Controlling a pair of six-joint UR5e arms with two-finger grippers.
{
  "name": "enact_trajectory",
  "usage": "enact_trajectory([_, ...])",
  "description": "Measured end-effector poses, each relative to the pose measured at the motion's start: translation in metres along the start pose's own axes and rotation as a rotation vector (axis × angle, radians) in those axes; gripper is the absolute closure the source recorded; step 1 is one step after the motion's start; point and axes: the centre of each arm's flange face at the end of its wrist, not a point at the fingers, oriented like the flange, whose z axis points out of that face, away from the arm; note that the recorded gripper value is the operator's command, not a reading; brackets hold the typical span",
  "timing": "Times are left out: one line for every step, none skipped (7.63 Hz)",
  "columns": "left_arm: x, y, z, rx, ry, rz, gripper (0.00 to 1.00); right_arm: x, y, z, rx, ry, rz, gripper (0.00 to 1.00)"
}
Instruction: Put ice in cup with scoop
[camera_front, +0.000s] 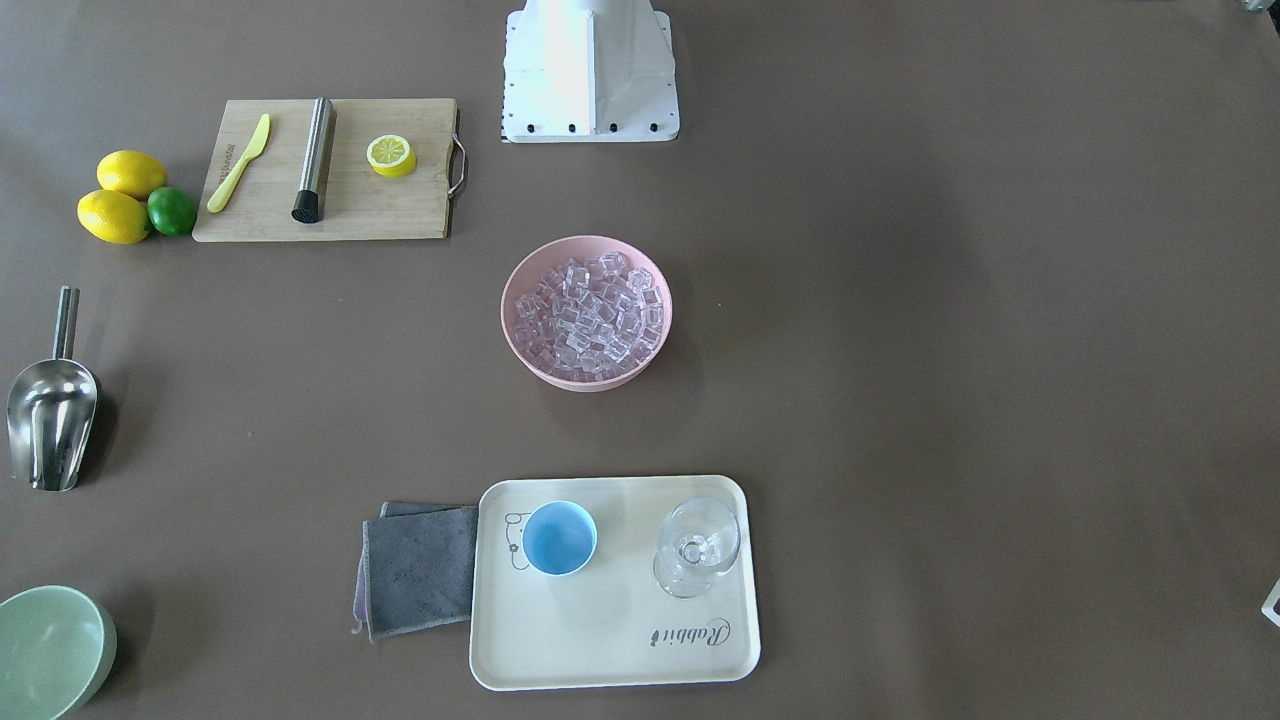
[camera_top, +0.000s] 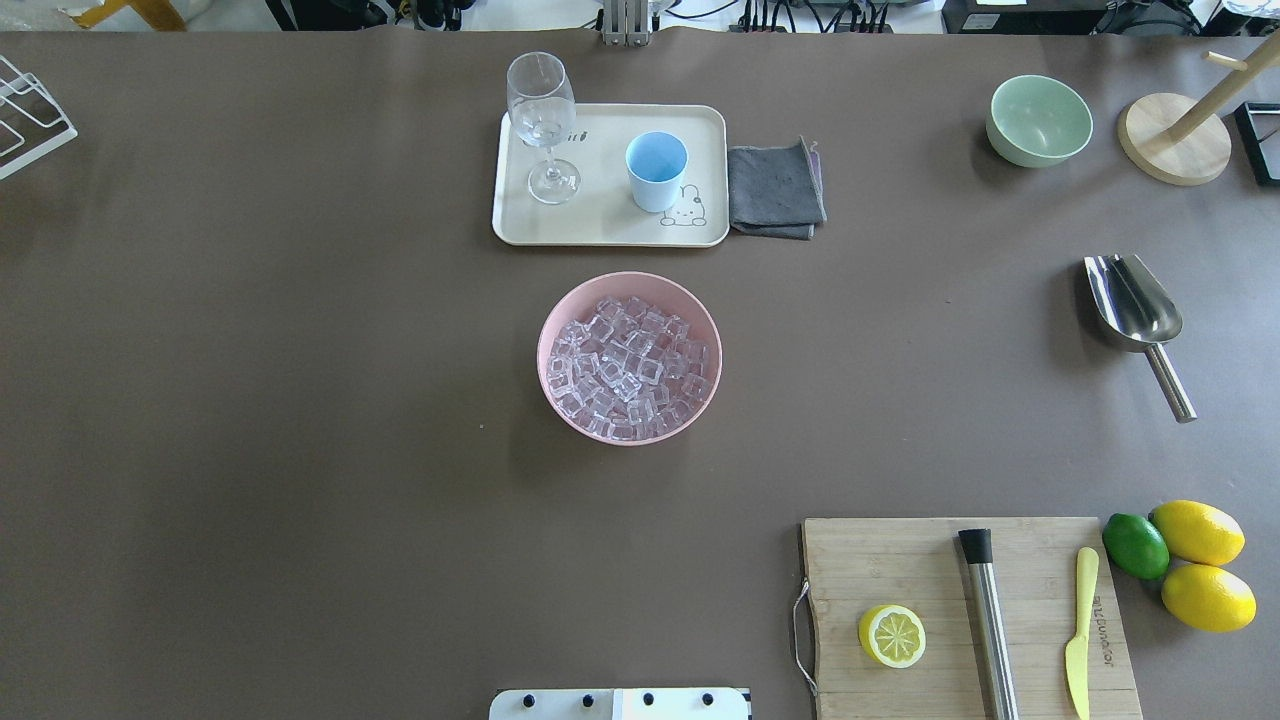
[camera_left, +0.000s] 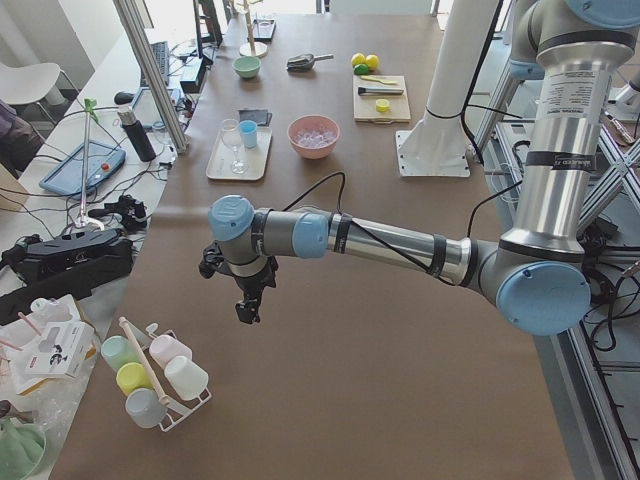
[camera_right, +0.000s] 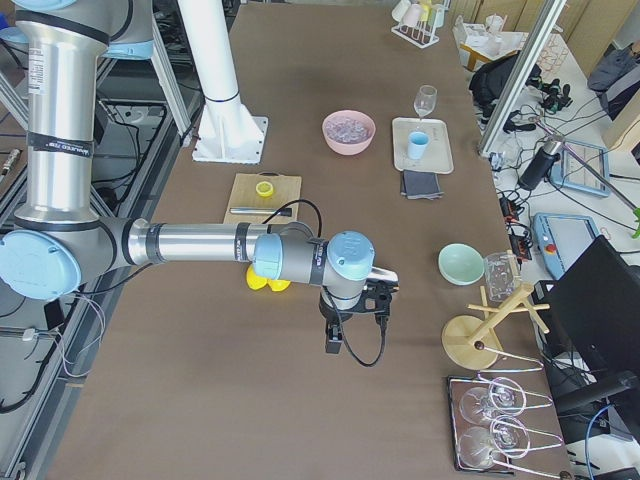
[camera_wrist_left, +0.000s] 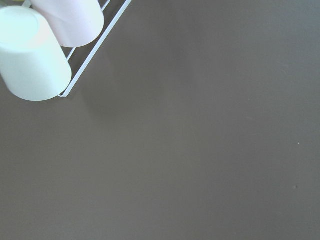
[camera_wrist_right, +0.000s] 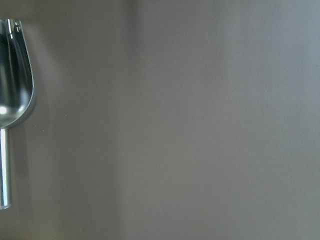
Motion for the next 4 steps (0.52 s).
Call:
enact_trajectory([-0.0134,0.0052,-0.0053,0.013,0.016,-0.016,0.01,-0.0001,0.0002,-0.0001,0.0,0.0,-0.001,0.0])
enact_trajectory([-0.0198,0.0075,-0.0069,0.017,0.024,0.006,0.01,0.0003,-0.0002,0.001,-0.002,-0.002,0.001,0.0])
enact_trajectory([-0.022,0.0079,-0.0074,0.019,0.027,0.02,0.01,-0.0003,-0.0006,0.0003,0.0,-0.003,0.001,0.0])
enact_trajectory([-0.0225,0.0077,-0.0077,0.02,0.028,0.028,0.01,-0.0011,-0.0009,-0.0003,0.001,-0.004,0.0,0.0])
